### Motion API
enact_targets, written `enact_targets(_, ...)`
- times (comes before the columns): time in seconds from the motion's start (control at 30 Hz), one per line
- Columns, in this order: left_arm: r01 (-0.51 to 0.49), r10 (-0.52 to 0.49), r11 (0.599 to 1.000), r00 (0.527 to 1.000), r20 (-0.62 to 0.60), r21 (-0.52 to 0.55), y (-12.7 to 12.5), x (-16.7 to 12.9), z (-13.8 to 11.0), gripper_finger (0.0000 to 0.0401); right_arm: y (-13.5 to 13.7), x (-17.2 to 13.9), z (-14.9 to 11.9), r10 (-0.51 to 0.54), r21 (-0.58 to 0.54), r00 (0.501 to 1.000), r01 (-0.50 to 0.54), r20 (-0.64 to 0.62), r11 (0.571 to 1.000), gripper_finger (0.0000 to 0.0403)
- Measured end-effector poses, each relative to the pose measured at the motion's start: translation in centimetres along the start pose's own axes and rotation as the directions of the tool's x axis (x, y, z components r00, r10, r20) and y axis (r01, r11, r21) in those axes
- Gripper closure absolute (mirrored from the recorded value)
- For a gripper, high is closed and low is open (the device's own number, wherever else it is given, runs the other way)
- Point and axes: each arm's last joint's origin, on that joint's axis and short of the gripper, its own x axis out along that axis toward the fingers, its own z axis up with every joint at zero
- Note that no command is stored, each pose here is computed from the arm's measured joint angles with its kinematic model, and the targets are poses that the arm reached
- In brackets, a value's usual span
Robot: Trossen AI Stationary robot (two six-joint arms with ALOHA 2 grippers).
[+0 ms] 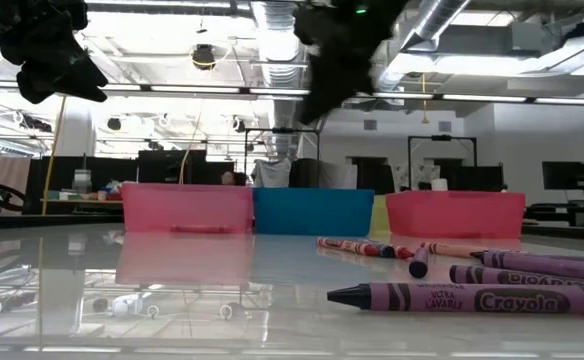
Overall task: Sort crayons
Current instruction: Put the red crayon into the red bin
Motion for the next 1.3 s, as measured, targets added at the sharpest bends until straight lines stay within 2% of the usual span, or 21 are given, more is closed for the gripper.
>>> enact_targets(0.13, -0.002, 0.002, 1.0, 1.0, 0.001, 0.001, 0.0, 0.0, 0.0, 0.0262, 2.2, -1.8, -3.8, -0.05, 0.051, 0.972, 0.063, -0.232, 0.997, 0.0346)
enact_targets(0.23, -0.002, 0.002, 1.0, 1.0, 0.001, 0.002, 0.0, 0.0, 0.0, 0.0262, 4.6, -2.9, -6.7, -0.086, 0.058, 0.937, 0.112, -0.34, 0.992, 0.0346)
enact_targets(0.4, -0.016, 0.016, 1.0, 1.0, 0.015, 0.002, 0.0, 0.0, 0.0, 0.0262, 8.8, -3.7, -10.4, -0.088, 0.067, 0.922, 0.122, -0.376, 0.99, 0.0346)
enact_targets(0.53, -0.028, 0.028, 1.0, 0.999, 0.029, 0.001, 0.1, 0.0, 0.1, 0.0262, 10.8, -2.8, -12.4, -0.126, 0.051, 0.923, 0.155, -0.364, 0.987, 0.0346)
enact_targets(0.77, -0.027, 0.027, 1.0, 0.999, 0.028, 0.0, 0.1, 0.0, 0.1, 0.0262, 11.3, 0.4, -14.3, -0.214, 0.009, 0.88, 0.24, -0.424, 0.971, 0.0325)
enact_targets(1.1, -0.028, 0.028, 1.0, 0.999, 0.028, -0.001, 0.1, 0.0, 0.1, 0.0262, 10.2, 2.0, -14.1, -0.245, -0.009, 0.841, 0.275, -0.483, 0.961, 0.0248)
enact_targets(1.2, -0.028, 0.028, 1.0, 0.999, 0.028, -0.001, 0.1, 0.0, 0.1, 0.0262, 9.9, 2.3, -14.1, -0.24, 0.001, 0.836, 0.276, -0.494, 0.961, 0.0244)
enact_targets(1.3, -0.026, 0.026, 1.0, 0.999, 0.026, -0.001, 0.1, 0.0, 0.1, 0.0262, 9.6, 3.0, -14.6, -0.183, 0.042, 0.83, 0.24, -0.528, 0.97, 0.0251)
